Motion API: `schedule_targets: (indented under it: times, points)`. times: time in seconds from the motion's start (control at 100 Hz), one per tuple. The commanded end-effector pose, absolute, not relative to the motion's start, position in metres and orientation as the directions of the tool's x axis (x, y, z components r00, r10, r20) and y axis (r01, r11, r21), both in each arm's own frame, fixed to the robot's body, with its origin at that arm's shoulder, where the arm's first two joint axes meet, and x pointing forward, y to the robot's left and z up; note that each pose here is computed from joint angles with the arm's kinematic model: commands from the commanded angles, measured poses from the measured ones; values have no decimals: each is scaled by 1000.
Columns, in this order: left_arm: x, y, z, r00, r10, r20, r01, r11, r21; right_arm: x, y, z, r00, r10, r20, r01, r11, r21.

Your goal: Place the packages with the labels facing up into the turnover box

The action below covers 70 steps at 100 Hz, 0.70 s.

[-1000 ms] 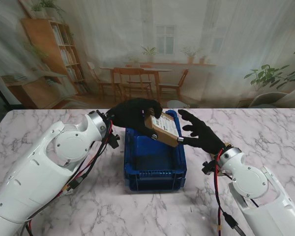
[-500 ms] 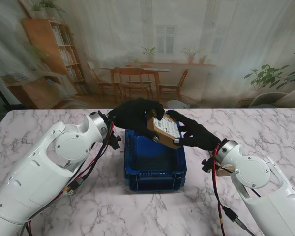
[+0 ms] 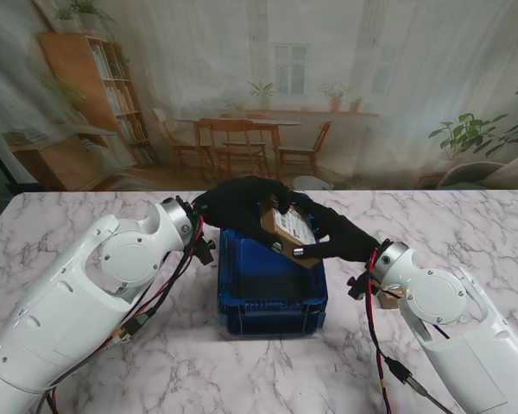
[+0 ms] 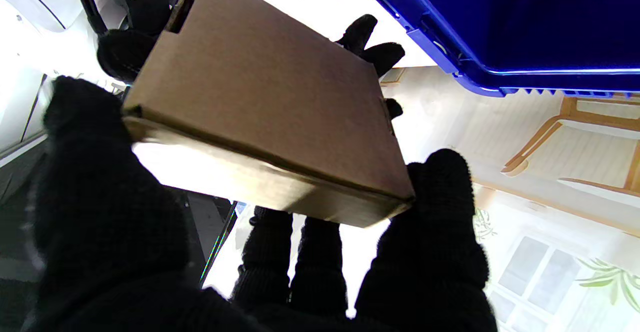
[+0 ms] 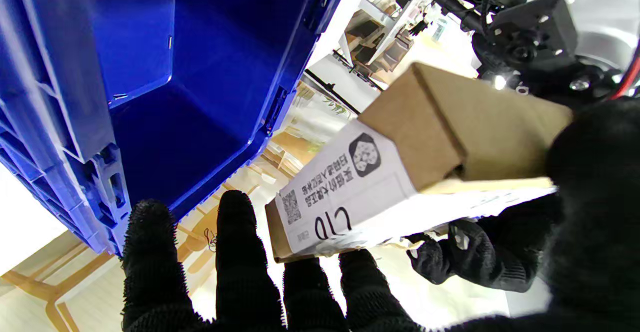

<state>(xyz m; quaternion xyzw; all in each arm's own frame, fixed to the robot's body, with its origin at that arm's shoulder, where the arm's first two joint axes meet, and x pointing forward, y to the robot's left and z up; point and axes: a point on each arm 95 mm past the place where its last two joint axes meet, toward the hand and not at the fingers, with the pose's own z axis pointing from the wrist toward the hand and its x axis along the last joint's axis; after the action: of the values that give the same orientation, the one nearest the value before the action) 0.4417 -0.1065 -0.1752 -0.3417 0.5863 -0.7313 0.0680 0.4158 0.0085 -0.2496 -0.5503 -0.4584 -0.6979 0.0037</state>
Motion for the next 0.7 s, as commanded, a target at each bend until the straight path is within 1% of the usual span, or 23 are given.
schedule_targets:
  times: [0.0, 0.39, 0.69]
  points:
    - [441, -110, -176, -758, -496, 424, -313, -295, -903, 416, 10, -251, -397, 496, 772, 516, -575, 635]
    - [441, -112, -177, -755, -495, 430, -321, -293, -901, 416, 14, -252, -445, 492, 748, 502, -555, 663]
    - [441, -114, -182, -749, -487, 449, -350, -284, -893, 418, 20, -252, -438, 470, 766, 460, -615, 640]
